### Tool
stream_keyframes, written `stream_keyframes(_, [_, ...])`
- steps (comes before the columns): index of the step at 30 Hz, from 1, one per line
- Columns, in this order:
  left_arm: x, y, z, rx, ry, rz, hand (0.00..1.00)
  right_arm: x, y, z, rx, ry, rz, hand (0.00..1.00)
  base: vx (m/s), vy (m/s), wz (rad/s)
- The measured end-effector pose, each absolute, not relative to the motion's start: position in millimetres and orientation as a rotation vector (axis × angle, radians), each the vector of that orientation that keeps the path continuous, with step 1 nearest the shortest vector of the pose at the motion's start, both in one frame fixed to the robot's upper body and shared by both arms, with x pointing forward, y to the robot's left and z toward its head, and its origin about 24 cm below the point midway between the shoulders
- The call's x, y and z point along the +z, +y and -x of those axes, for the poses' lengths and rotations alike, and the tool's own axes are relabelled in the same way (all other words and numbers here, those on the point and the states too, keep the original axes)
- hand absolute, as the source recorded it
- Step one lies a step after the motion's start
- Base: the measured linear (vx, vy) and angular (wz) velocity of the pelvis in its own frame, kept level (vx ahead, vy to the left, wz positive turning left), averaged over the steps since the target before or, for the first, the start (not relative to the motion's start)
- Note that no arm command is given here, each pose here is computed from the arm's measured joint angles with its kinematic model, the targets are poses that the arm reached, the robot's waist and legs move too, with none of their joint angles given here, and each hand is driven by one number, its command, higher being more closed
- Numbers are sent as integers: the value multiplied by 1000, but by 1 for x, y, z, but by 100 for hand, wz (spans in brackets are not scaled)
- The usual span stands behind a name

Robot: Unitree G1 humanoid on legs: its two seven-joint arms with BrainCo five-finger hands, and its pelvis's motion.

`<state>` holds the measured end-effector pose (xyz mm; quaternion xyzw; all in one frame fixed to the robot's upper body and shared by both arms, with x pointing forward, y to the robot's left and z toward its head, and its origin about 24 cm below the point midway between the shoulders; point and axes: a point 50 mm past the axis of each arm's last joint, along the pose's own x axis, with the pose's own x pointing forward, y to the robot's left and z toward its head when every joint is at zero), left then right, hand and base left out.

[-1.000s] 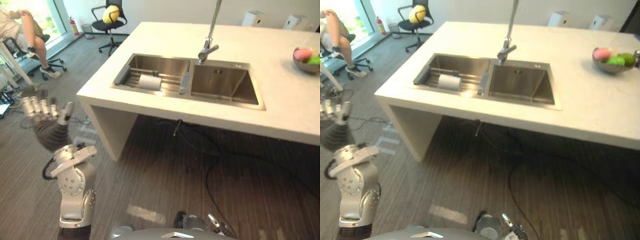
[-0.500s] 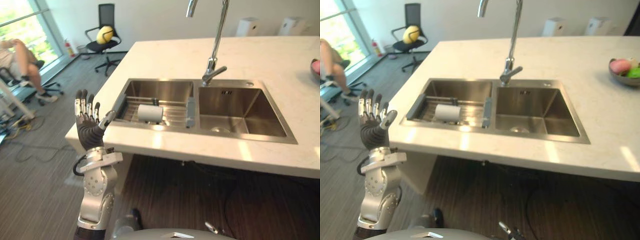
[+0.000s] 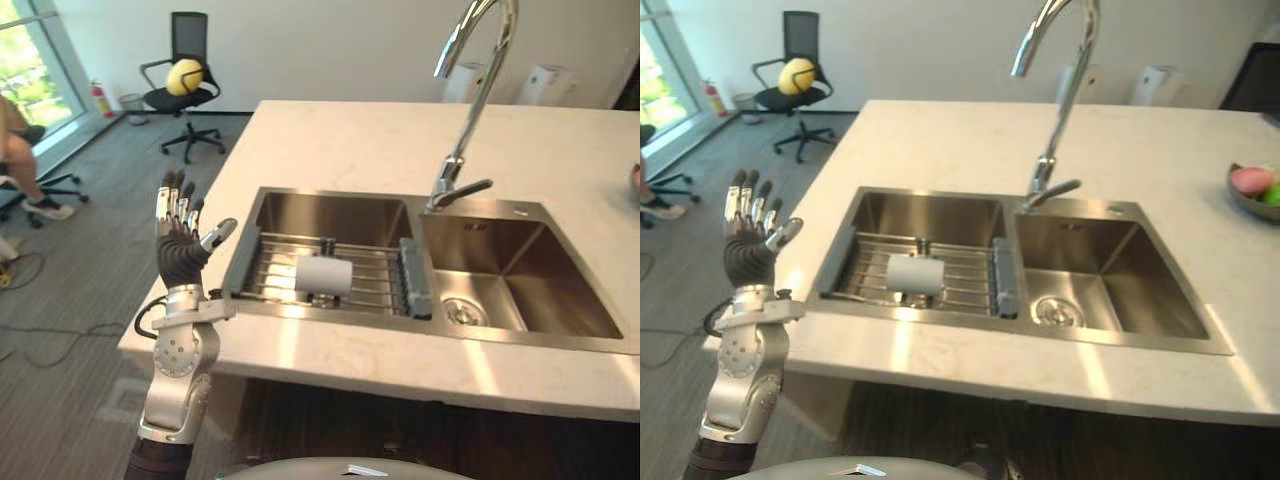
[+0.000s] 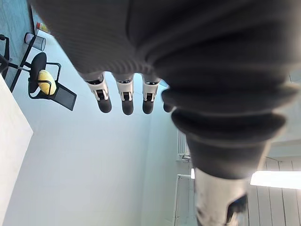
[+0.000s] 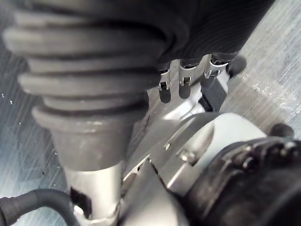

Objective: Walk over to the sink, pick up the cup, carry it to the dishwasher, place the cup inside the dishwasher, then close the dishwasher door

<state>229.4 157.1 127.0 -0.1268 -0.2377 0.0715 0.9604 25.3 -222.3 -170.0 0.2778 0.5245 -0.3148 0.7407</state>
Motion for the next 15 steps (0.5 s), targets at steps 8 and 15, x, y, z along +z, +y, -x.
stream_keyframes(8, [127, 145, -229, 138, -483, 325, 0, -171, -223, -8, -705, 1210, -615, 0, 227, -108, -19])
stream_keyframes(15, [115, 138, -232, 114, -422, 250, 0, -172, -215, -10, -664, 1198, -633, 0, 33, 23, -8])
